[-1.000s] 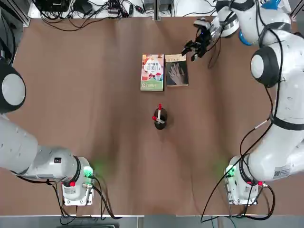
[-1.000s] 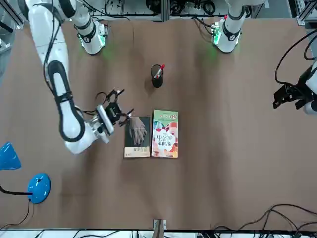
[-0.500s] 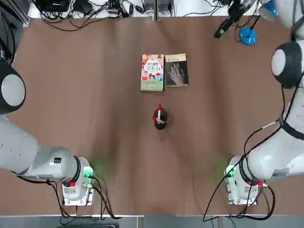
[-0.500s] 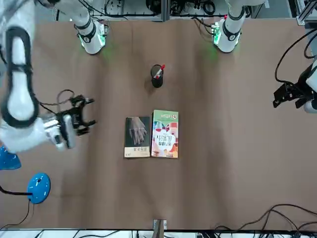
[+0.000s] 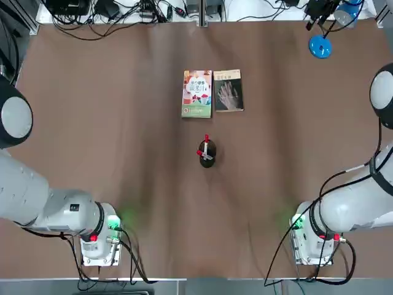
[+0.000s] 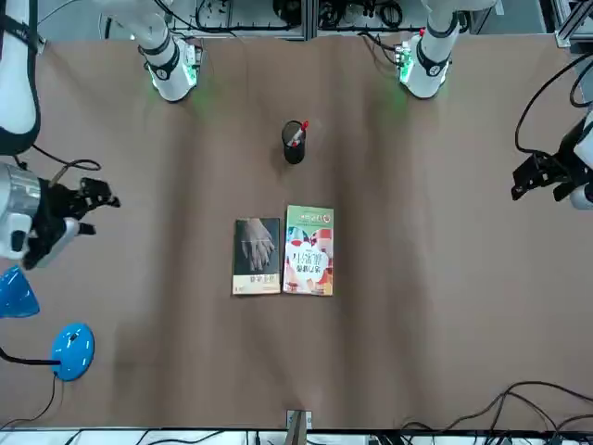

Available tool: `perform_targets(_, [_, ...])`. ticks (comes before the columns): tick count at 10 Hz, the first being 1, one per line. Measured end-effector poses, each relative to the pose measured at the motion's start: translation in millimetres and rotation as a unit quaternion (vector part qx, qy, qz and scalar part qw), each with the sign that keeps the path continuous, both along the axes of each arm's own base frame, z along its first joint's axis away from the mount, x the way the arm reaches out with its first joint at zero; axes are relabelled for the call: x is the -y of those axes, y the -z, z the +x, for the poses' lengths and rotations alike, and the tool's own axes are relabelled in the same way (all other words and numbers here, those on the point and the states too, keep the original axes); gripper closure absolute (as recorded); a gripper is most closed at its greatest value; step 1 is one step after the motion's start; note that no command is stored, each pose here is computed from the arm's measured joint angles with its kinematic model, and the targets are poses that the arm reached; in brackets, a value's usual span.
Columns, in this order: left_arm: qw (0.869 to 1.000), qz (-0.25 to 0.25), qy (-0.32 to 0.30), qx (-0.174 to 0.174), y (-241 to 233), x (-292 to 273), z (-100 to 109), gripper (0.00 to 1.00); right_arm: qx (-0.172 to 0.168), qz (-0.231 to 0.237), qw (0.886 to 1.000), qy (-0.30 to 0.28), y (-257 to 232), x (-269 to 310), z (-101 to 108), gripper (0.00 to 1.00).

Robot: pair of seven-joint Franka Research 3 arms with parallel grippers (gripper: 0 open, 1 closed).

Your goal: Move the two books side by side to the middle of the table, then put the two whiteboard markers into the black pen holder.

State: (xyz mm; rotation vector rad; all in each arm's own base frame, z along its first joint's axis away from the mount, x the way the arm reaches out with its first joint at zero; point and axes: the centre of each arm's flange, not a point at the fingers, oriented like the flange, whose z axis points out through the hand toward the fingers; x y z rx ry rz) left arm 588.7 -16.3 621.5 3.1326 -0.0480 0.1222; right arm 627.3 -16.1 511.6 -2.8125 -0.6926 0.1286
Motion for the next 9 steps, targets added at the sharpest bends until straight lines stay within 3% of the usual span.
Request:
perform_targets(2, [1.000, 0.000, 0.000, 0.002, -2.7, 0.1, -1.2, 0.04, 0.003, -0.029, 0.997, 0.066, -8.7, 20.5, 1.6, 0.00])
perform_targets(4, [1.000, -0.001, -0.006, 0.004, -4.4, 0.0, -1.9, 0.04, 0.008, -0.064, 0.987, 0.149, -32.5, 23.4, -2.4, 0.00])
perform_targets(6, [1.000, -0.002, -0.016, 0.004, -4.5, 0.6, -2.0, 0.04, 0.026, -0.096, 0.980, 0.174, -54.0, 27.0, -9.1, 0.00])
perform_targets(9, [1.000, -0.002, -0.016, 0.003, -4.4, 0.8, -2.1, 0.04, 0.050, -0.099, 0.975, 0.192, -80.8, 24.6, -18.1, 0.00])
